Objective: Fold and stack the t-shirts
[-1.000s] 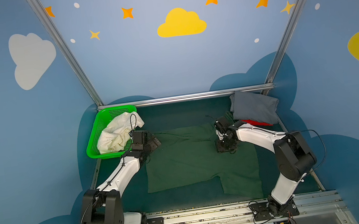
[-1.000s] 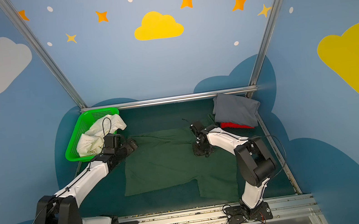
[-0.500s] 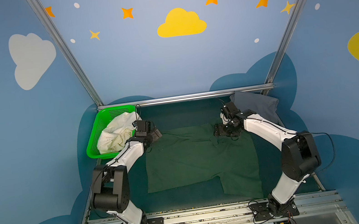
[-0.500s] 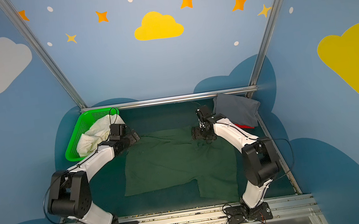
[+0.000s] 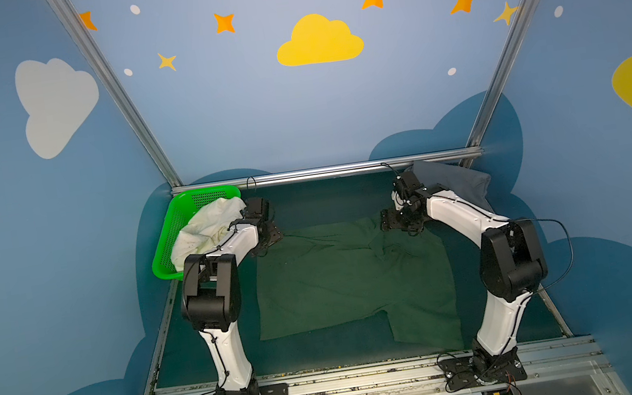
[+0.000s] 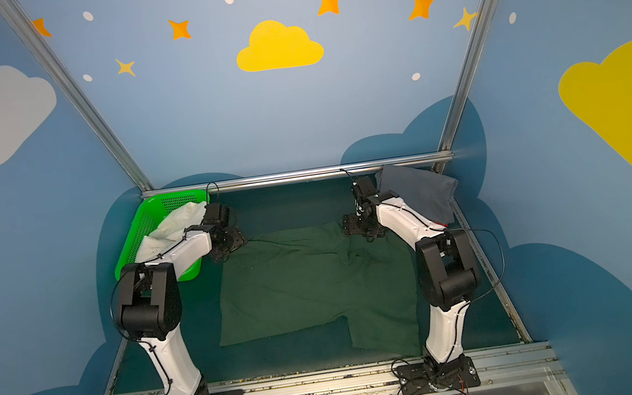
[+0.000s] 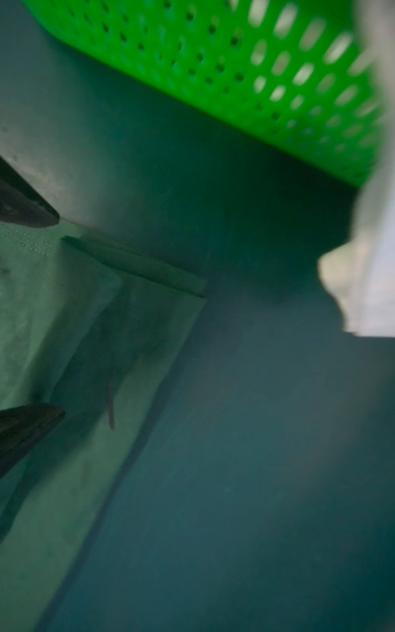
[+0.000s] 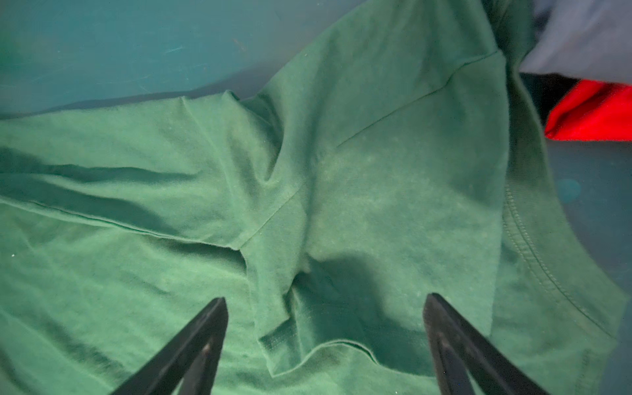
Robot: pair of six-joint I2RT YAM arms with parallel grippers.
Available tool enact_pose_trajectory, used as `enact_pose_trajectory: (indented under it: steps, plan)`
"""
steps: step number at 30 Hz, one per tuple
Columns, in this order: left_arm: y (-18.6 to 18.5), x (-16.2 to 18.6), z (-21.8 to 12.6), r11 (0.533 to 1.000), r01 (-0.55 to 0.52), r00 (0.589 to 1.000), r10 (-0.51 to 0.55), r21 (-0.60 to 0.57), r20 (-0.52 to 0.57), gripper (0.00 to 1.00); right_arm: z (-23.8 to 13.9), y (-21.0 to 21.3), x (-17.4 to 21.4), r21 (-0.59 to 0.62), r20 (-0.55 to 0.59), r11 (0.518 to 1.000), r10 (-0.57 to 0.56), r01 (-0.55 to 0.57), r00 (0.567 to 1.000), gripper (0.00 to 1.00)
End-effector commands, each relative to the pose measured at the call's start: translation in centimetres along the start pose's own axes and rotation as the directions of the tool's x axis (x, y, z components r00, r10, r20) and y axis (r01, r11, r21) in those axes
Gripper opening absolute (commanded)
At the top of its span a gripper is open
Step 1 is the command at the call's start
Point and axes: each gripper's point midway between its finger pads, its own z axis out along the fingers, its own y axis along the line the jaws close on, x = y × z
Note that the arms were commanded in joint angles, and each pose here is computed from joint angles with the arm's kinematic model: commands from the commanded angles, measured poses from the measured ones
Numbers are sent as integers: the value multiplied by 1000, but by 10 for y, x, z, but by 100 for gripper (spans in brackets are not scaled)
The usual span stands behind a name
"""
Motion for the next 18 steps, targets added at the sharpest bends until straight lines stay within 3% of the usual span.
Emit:
enact_pose_trajectory:
  steps: [1,4,11,18]
  plan:
    - [-2,9,0,1000,-18,998,19,14,-53,72,4,-3,2,-17,-34,1000,-7,6,999,88]
    - [1,13,4,1000,-14,998,14,1,-66,64,3,-3,4,-32,-36,999,-3,2,999,88]
    - [7,18,6,999,2,997,-5,-37,-82,34,2,1,5,-57,-32,998,6,-8,999,88]
    - [16,28,4,998,18,998,-22,-58,-65,15,3,-1,8,-49,-41,999,6,-8,999,88]
